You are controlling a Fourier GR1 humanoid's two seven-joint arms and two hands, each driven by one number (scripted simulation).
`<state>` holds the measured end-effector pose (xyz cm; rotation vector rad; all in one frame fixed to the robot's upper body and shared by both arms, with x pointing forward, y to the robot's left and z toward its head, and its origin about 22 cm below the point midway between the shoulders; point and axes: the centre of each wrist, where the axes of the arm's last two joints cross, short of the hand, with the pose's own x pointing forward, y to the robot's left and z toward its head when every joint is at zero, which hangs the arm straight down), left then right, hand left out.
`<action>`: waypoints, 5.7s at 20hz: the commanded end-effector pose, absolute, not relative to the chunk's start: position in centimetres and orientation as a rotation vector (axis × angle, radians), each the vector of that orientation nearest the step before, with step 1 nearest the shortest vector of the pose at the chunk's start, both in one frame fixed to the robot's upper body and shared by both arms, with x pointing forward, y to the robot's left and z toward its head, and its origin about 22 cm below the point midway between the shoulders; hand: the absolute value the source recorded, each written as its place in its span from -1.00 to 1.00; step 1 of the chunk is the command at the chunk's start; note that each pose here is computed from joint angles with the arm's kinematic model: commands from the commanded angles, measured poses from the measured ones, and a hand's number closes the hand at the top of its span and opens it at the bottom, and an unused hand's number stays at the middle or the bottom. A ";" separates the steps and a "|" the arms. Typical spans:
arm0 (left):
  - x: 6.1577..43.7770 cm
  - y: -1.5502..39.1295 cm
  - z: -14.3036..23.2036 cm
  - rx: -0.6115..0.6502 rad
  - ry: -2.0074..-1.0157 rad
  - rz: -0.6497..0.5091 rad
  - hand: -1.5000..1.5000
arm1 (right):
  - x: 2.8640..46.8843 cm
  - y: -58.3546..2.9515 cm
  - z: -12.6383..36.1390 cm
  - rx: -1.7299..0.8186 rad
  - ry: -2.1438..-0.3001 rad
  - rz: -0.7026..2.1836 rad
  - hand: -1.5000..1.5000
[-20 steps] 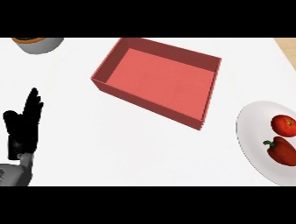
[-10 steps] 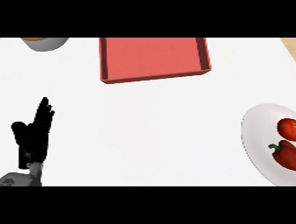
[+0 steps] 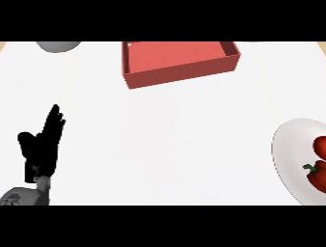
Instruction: Pick the tomato from the plate and place it in the cardboard box
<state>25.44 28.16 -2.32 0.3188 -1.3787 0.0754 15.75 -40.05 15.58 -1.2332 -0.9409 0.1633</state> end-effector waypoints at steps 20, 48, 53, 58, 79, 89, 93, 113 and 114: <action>26.6 27.5 -2.5 0.302 -1.389 0.067 0.00 | 22.5 -34.5 17.8 -1.060 -0.586 0.240 -1.00; 26.0 28.3 -1.9 0.303 -1.380 0.047 0.00 | 28.4 -35.9 11.1 -1.056 -0.369 0.248 -1.00; 27.0 28.8 -4.1 0.311 -1.382 0.073 0.00 | 28.5 -37.1 9.6 -1.049 -0.359 0.254 -1.00; 26.7 27.0 -2.0 0.305 -1.373 0.062 0.00 | 27.7 -37.3 10.2 -1.036 -0.361 0.276 -1.00; 27.0 27.5 -3.2 0.321 -1.385 0.069 0.00 | 30.1 -36.8 4.2 -1.031 -0.464 0.342 1.00; 26.6 28.1 -4.1 0.312 -1.379 0.056 0.00 | 30.7 -38.0 4.8 -1.171 -0.500 0.360 1.00; 26.9 26.3 -2.2 0.230 -1.403 -0.005 0.00 | 31.4 -23.0 4.7 -0.894 -0.963 1.055 1.00; 25.1 27.4 -3.0 0.292 -1.365 0.073 0.00 | 22.7 -9.1 23.5 -0.560 -1.854 1.417 1.00; 24.8 27.8 -3.9 0.313 -1.377 0.064 0.00 | 23.2 -8.7 24.9 -0.564 -1.816 1.431 1.00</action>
